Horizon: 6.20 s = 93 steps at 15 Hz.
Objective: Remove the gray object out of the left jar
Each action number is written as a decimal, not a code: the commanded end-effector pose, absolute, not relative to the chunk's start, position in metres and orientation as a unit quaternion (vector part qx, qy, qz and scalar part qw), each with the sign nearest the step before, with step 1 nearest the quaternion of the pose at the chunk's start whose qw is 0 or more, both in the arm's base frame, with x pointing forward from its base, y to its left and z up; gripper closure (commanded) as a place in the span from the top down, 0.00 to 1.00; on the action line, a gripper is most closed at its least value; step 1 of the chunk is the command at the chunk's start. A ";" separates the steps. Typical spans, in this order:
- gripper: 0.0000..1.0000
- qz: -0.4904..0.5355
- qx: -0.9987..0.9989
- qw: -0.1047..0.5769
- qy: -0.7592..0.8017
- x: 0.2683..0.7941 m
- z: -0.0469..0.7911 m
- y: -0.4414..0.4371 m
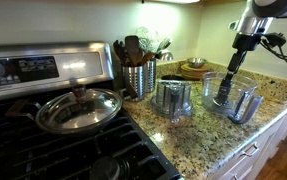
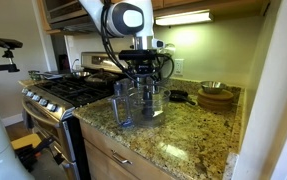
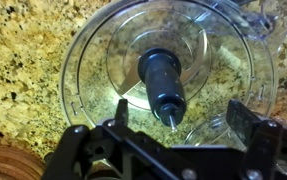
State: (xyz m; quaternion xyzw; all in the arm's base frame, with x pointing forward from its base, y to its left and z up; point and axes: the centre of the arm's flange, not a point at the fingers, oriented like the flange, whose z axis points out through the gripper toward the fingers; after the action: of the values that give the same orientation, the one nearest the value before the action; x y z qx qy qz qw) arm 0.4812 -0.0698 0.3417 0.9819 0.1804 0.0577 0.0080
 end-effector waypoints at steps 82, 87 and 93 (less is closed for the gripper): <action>0.19 0.088 0.960 0.023 0.264 0.419 0.335 0.104; 0.19 0.079 0.964 0.018 0.255 0.430 0.307 0.096; 0.19 0.083 0.965 0.021 0.248 0.437 0.297 0.088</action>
State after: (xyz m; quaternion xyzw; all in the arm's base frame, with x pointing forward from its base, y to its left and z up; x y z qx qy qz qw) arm 0.4306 0.0936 0.2958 0.9632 0.2600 0.0655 0.0164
